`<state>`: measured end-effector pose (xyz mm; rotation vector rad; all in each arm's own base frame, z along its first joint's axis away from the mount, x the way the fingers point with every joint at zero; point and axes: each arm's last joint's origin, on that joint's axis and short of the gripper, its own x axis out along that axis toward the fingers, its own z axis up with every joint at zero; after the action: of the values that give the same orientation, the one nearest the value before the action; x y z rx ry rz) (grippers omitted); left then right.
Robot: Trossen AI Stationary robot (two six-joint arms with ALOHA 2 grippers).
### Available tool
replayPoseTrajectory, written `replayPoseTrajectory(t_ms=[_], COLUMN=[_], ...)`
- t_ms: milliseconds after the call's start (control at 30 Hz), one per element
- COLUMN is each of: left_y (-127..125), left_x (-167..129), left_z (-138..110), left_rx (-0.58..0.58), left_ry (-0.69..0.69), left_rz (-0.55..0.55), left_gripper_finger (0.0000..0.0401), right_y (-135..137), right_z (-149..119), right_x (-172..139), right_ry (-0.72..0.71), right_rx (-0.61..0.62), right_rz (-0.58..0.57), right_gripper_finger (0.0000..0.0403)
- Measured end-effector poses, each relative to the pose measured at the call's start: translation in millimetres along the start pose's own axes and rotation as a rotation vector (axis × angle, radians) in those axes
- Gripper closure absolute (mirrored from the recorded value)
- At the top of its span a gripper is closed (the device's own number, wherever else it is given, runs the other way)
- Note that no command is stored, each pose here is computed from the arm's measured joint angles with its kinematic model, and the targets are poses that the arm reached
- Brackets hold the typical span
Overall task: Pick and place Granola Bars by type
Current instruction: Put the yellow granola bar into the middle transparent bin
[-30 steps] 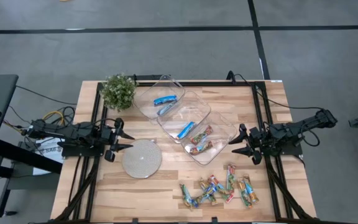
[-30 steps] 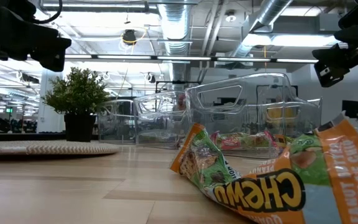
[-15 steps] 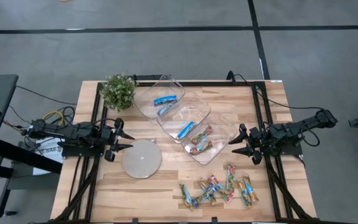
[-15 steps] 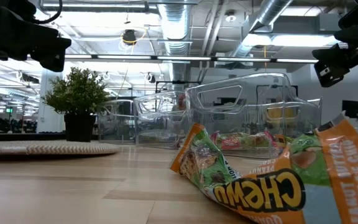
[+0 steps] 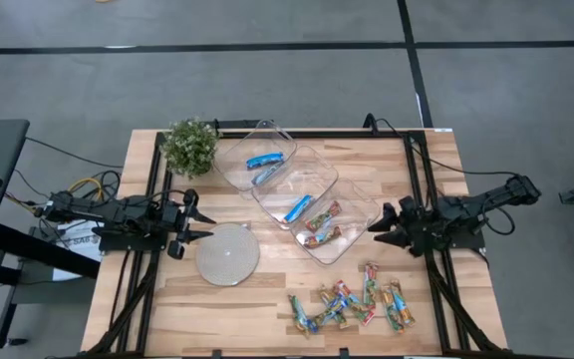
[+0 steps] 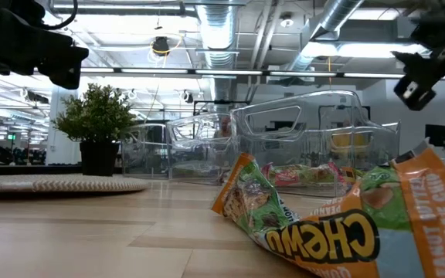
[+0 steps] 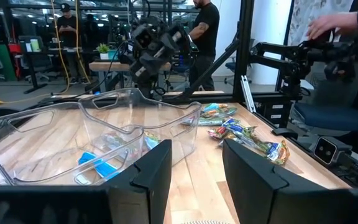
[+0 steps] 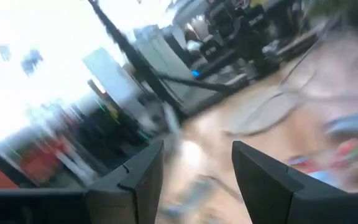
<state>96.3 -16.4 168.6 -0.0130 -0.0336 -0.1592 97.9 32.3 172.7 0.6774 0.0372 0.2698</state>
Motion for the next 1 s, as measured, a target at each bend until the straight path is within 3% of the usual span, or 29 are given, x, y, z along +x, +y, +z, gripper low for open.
replayPoseTrajectory(t_ms=[100, 200, 367, 500, 667, 1000], left_y=[0, 0, 0, 0, 0, 0], left_x=[0, 0, 0, 0, 0, 0], left_z=[0, 0, 0, 0, 0, 0], left_rx=[0.010, 0.003, 0.010, 0.002, 0.001, 0.007], left_ry=[0.000, 0.000, 0.000, 0.000, 0.000, 0.000], left_rz=[0.000, 0.000, 0.000, 0.000, 0.000, 0.000], left_gripper_finger=[0.0263, 0.0263, 0.0263, 0.0263, 0.0263, 0.0263], right_y=[2, 3, 14, 29, 43, 56], right_z=[3, 4, 17, 37, 53, 50], right_x=[0, 0, -1, 0, 8, 36], right_ry=[-0.029, -0.035, 0.006, 0.085, 0.233, 0.616], right_rx=[0.253, 0.354, 0.362, 0.221, 0.193, 0.428], right_rz=[0.025, 0.036, -0.007, -0.086, -0.230, -0.511], right_gripper_finger=[0.0219, 0.0219, 0.0219, 0.0219, 0.0219, 0.0219])
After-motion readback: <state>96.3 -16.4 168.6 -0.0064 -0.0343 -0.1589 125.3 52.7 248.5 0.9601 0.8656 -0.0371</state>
